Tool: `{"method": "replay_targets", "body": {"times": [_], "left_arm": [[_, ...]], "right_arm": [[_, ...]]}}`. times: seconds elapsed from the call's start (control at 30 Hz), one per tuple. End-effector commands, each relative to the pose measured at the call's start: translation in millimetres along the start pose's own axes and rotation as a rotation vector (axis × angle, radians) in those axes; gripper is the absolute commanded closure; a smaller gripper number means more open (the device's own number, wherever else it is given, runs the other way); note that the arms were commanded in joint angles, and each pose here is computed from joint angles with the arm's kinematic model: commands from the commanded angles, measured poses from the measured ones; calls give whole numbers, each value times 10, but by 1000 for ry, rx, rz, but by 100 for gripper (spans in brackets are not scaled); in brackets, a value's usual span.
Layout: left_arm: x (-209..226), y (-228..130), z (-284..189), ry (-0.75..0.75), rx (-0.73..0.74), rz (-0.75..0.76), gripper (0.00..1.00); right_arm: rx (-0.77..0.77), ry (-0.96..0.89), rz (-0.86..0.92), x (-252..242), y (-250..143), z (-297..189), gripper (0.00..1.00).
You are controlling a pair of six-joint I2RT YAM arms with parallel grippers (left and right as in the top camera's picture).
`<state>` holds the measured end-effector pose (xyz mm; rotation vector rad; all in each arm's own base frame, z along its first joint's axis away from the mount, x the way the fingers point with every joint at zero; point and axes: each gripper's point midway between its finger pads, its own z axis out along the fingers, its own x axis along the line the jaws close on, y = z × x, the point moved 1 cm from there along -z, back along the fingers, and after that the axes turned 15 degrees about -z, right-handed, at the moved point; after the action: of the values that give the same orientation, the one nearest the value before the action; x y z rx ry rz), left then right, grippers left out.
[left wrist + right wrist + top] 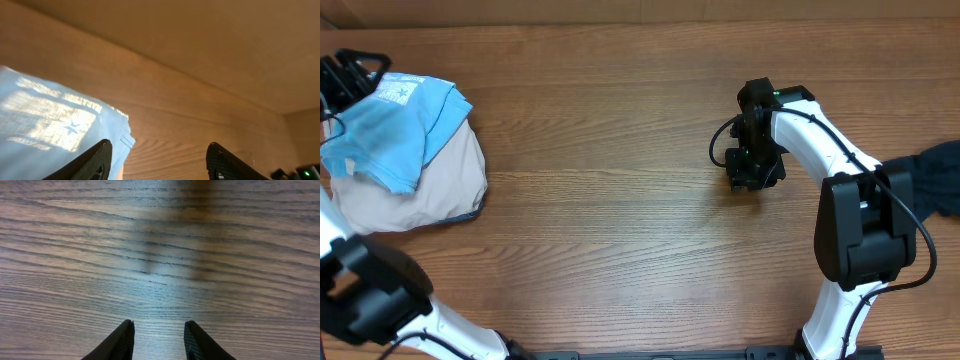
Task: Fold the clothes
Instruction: 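Lower the T-shirt onto the pants and open the left gripper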
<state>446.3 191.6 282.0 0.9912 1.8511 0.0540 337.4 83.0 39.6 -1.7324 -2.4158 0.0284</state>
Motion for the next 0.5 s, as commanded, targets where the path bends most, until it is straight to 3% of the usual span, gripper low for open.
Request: {"method": "replay_targets", "body": {"times": [0.0, 0.3, 0.47], "left_arm": [[517, -202, 410, -26, 104, -125, 36], [1237, -902, 1016, -141, 351, -416, 37], [1493, -1026, 1086, -126, 375, -476, 37]], "right_arm": [[-36, -4, -4, 2, 12, -118, 64], [-36, -4, -4, 2, 13, -118, 64], [-29, -3, -4, 4, -4, -117, 64]]}}
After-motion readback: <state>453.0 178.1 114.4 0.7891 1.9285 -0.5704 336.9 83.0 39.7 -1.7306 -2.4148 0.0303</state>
